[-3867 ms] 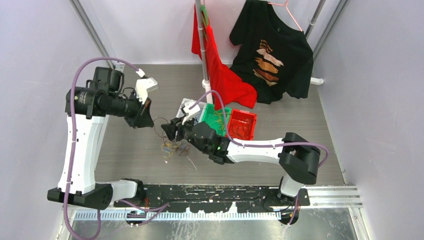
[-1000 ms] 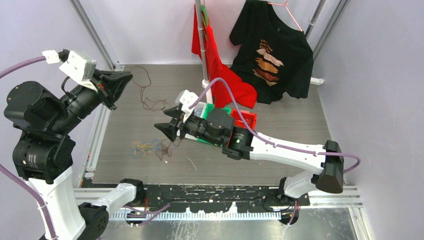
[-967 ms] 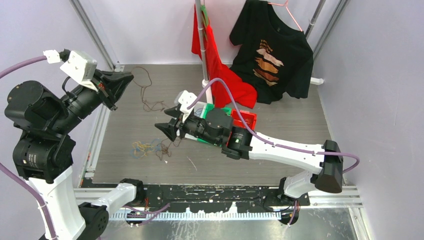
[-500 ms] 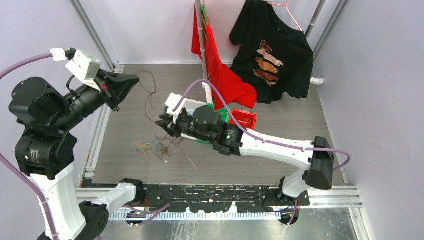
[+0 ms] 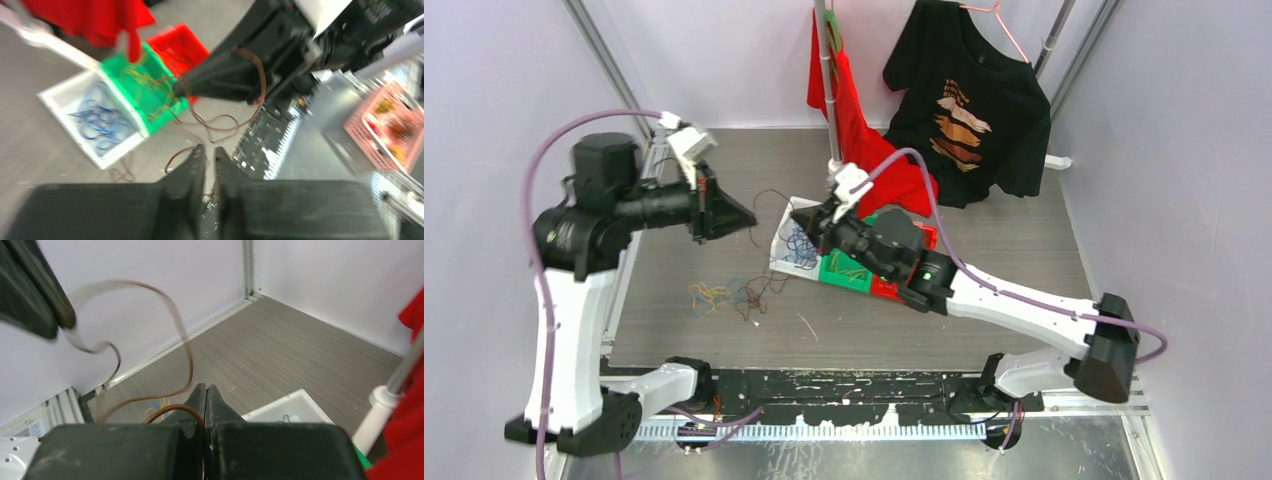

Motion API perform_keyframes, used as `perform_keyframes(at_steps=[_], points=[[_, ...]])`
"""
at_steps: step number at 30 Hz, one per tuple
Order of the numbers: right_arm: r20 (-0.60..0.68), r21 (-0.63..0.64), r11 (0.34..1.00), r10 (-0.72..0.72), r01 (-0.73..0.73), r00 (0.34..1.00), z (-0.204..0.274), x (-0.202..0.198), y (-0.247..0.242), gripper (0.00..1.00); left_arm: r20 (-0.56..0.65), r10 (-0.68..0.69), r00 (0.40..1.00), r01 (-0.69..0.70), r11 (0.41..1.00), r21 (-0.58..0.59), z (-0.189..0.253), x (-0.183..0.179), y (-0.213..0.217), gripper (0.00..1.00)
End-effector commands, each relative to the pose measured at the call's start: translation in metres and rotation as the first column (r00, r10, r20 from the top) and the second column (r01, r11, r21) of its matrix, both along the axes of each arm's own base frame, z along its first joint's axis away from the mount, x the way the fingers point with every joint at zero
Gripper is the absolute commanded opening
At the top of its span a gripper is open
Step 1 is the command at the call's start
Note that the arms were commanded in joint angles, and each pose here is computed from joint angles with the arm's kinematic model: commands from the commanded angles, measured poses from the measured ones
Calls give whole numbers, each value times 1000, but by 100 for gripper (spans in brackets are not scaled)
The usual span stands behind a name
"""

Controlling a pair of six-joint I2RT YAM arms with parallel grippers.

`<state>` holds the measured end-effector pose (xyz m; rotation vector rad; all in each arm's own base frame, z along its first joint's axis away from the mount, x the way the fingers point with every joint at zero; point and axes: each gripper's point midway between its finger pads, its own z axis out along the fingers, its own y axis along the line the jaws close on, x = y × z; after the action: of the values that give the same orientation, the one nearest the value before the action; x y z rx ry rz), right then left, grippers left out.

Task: Untangle the cables

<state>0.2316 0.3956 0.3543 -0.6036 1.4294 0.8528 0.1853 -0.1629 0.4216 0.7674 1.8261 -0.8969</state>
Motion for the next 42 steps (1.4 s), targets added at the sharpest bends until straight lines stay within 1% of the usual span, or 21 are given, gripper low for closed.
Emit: perform_keyframes(at_steps=[1,2,3,4,8,11,14,21,22,23,26,28,33,39,42], points=[[-8,246,963,-111,110,994,50,1,-53,1,-238,-260,936,262,965,-22,-33,-39,-26,23],[-10,247,960,-134,133,991,51,1,-65,1,-234,-270,934,279,960,2,-35,-41,-27,37],[-11,238,958,-164,162,986,49,2,-75,1,-226,-273,935,286,958,24,-37,-42,-28,47],[-13,232,951,-207,204,978,49,4,-89,1,-213,-266,940,282,958,47,-39,-41,-27,52],[-22,218,921,-327,324,945,44,6,-139,1,-156,-244,957,262,959,105,-40,-38,-20,61],[-23,230,896,-386,381,922,45,3,-172,1,-136,-237,962,258,953,159,-46,-38,-14,62],[-14,204,875,-447,440,895,44,3,-196,1,-128,-213,968,237,947,216,-54,-35,-6,62],[14,128,818,-566,560,824,35,13,-226,1,-113,-165,980,191,936,297,-69,-27,6,63],[14,114,811,-579,574,815,31,16,-228,1,-113,-156,981,183,935,303,-71,-26,7,64],[11,100,802,-592,588,806,28,19,-229,1,-113,-146,983,175,935,309,-72,-24,8,68],[3,49,786,-617,616,787,13,31,-229,1,-132,-104,986,142,936,321,-81,-20,11,85],[-2,27,788,-615,615,788,4,37,-225,1,-138,-90,986,132,934,332,-86,-20,13,91],[-9,-24,775,-632,632,775,-20,53,-224,1,-128,-86,988,126,929,347,-86,-20,16,93],[5,-144,707,-699,693,715,-60,81,-235,1,-109,-70,992,105,924,369,-86,-16,20,95],[-5,-219,667,-730,712,683,-83,95,-238,1,-109,-60,992,97,921,378,-87,-15,22,98]])
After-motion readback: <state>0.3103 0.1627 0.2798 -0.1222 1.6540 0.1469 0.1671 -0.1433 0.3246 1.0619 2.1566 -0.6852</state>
